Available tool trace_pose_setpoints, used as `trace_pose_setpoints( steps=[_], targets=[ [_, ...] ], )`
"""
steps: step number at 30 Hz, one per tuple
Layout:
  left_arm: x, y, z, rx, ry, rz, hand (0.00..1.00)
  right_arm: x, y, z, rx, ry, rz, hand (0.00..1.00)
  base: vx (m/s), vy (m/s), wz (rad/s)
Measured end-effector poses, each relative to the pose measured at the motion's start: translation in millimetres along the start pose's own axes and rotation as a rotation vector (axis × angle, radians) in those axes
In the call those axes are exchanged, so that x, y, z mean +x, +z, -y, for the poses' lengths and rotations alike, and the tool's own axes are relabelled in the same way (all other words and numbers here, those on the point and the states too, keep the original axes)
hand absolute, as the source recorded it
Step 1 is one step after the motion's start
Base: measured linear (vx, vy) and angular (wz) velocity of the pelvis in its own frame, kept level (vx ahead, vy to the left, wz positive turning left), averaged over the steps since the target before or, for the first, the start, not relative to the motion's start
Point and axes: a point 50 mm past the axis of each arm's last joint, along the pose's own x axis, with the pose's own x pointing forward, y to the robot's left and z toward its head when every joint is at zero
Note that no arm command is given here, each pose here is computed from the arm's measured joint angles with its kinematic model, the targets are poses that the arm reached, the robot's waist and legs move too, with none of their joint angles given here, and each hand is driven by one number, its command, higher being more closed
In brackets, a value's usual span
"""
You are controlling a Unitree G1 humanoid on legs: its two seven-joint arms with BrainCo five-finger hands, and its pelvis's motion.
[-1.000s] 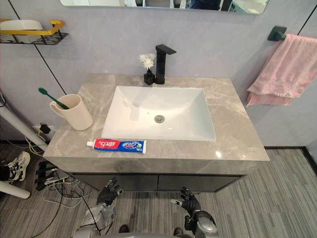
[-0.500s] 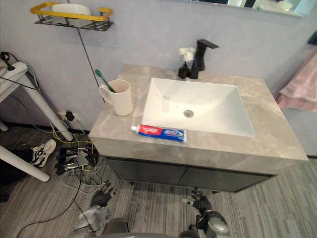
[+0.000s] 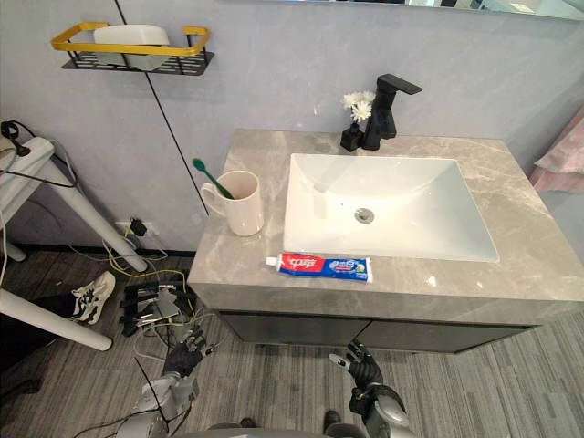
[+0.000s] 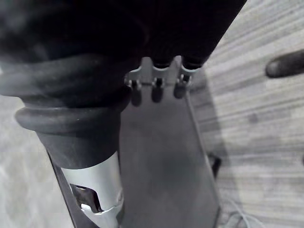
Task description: Organize washtable
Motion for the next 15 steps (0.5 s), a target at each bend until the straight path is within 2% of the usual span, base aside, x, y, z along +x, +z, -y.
trace_pose_setpoints(
  steps=[3, 8, 10, 11, 15],
  targets=[
    [3, 0, 12, -0.031, -0.019, 0.002, 0.00, -1, 2, 9, -0.069, -0.008, -0.006, 0.00, 0.01, -0.102, 0.01],
    [8, 7, 24, -0.030, -0.057, 0.020, 0.00, 0, 3, 4, -0.117, 0.036, -0.011, 0.00, -0.04, -0.055, 0.25],
    [8, 7, 26, -0.020, -0.065, 0.016, 0.00, 1, 0, -4, -0.119, 0.061, -0.020, 0.00, -0.03, -0.011, 0.11],
    [8, -2, 20, -0.001, -0.054, -0.026, 0.00, 5, -11, -46, -0.157, 0.223, -0.060, 0.00, 0.00, 0.000, 0.00],
    [8, -2, 20, -0.001, -0.054, -0.026, 0.00, 5, -11, -46, -0.157, 0.223, -0.060, 0.00, 0.00, 0.000, 0.00]
  ],
)
